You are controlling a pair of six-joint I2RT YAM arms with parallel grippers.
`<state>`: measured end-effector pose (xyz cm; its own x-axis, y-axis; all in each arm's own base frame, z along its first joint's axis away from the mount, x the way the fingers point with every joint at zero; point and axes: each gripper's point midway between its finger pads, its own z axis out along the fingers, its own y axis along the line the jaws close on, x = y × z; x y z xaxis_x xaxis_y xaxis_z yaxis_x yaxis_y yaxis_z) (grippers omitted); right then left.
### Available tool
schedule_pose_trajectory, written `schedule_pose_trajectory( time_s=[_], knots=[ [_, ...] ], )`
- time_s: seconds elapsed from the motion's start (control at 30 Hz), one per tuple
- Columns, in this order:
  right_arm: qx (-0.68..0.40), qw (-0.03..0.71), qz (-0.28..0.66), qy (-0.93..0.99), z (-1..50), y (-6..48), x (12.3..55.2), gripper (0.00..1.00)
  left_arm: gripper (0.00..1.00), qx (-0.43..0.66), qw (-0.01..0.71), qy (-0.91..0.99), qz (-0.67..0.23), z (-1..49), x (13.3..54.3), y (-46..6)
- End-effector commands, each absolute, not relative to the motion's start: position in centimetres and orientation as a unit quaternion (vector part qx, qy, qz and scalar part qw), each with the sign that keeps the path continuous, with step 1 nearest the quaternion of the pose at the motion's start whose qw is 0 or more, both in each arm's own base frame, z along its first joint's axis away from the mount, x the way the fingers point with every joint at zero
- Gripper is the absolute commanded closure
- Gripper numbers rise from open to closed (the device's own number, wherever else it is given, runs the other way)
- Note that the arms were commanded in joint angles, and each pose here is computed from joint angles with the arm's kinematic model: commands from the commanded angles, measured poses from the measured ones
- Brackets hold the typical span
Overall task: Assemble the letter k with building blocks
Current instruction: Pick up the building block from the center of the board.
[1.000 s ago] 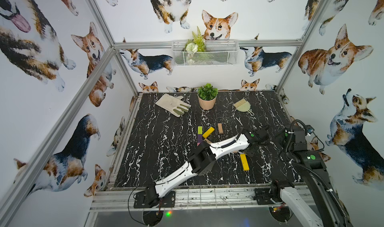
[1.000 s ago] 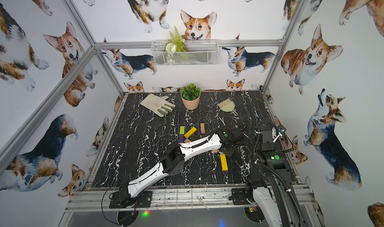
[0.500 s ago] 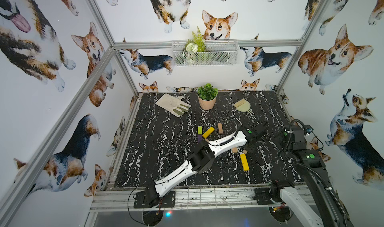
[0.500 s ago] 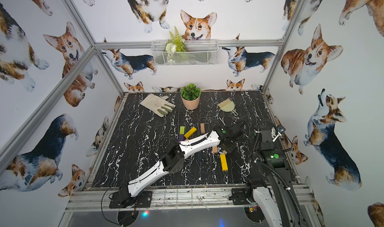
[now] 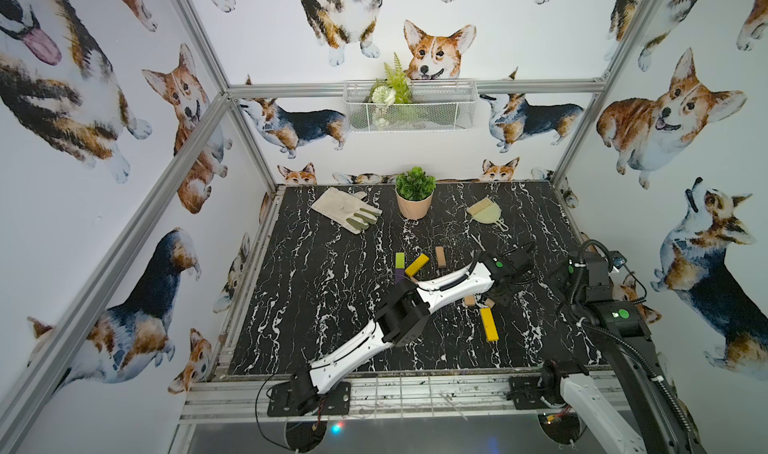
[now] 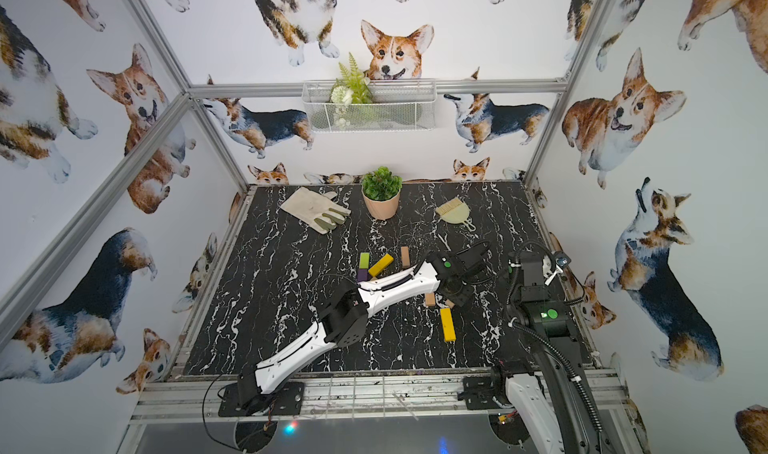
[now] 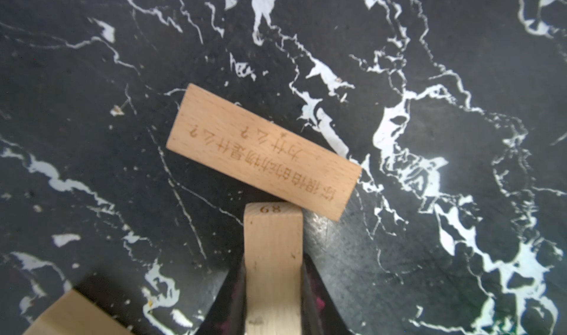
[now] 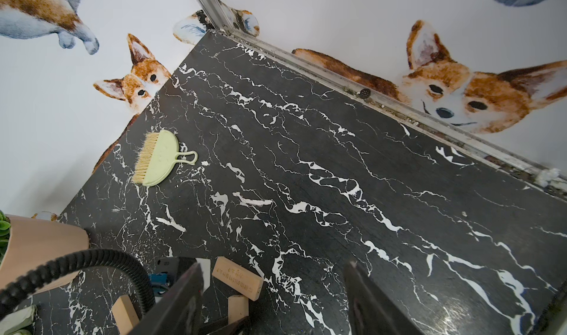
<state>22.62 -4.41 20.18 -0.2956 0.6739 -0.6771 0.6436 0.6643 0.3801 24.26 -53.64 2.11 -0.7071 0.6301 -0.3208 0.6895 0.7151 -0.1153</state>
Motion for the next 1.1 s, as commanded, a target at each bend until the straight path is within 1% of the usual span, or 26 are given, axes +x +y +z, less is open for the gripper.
schedule_pose_trajectory(
  time_s=[0.0, 0.07, 0.13, 0.2, 0.27, 0.33, 0.4, 0.47, 0.5, 0.63, 0.83, 0.9, 0.97, 1.07],
  knots=[
    [0.422, 0.433, 0.023, 0.796, 20.3, -4.5, 22.6, 0.26, 0.61, 0.354, 0.071, 0.929, -0.077, -0.1, 22.8, -51.0],
    [0.422, 0.432, 0.022, 0.797, 20.2, -4.5, 22.6, 0.26, 0.54, 0.353, 0.072, 0.930, -0.076, -0.1, 22.8, -51.0],
    [0.422, 0.432, 0.022, 0.797, 20.2, -4.5, 22.6, 0.26, 0.49, 0.351, 0.071, 0.930, -0.076, 0.0, 22.8, -50.9],
    [0.421, 0.430, 0.023, 0.798, 20.1, -4.5, 22.6, 0.26, 0.49, 0.352, 0.070, 0.930, -0.078, 0.1, 22.7, -50.9],
    [0.422, 0.431, 0.022, 0.797, 20.1, -4.5, 22.6, 0.26, 0.53, 0.351, 0.070, 0.930, -0.080, 0.1, 22.7, -51.0],
    [0.422, 0.430, 0.023, 0.798, 20.0, -4.5, 22.6, 0.26, 0.63, 0.352, 0.068, 0.930, -0.079, 0.0, 22.6, -50.9],
    [0.423, 0.430, 0.022, 0.798, 20.0, -4.5, 22.5, 0.26, 0.76, 0.351, 0.069, 0.931, -0.077, 0.0, 22.7, -50.8],
    [0.423, 0.430, 0.023, 0.797, 20.0, -4.5, 22.6, 0.26, 0.82, 0.350, 0.072, 0.931, -0.076, 0.3, 22.8, -50.8],
    [0.423, 0.430, 0.023, 0.797, 20.0, -4.5, 22.6, 0.26, 0.84, 0.350, 0.075, 0.931, -0.075, 0.5, 22.9, -50.8],
    [0.423, 0.430, 0.025, 0.797, 20.0, -4.4, 22.6, 0.26, 0.85, 0.336, 0.098, 0.933, -0.078, 2.5, 23.9, -50.6],
    [0.421, 0.430, 0.024, 0.798, 20.0, -4.4, 22.6, 0.26, 0.85, 0.289, 0.153, 0.939, -0.102, 8.8, 27.1, -49.4],
    [0.420, 0.429, 0.025, 0.799, 19.9, -4.4, 22.7, 0.26, 0.84, 0.272, 0.170, 0.941, -0.111, 10.7, 28.0, -48.6],
    [0.420, 0.426, 0.026, 0.801, 19.8, -4.3, 22.7, 0.26, 0.82, 0.246, 0.180, 0.946, -0.107, 11.6, 28.9, -47.0],
    [0.419, 0.424, 0.029, 0.802, 19.5, -4.1, 22.8, 0.26, 0.82, 0.199, 0.189, 0.957, -0.093, 12.0, 30.0, -44.2]
  ],
)
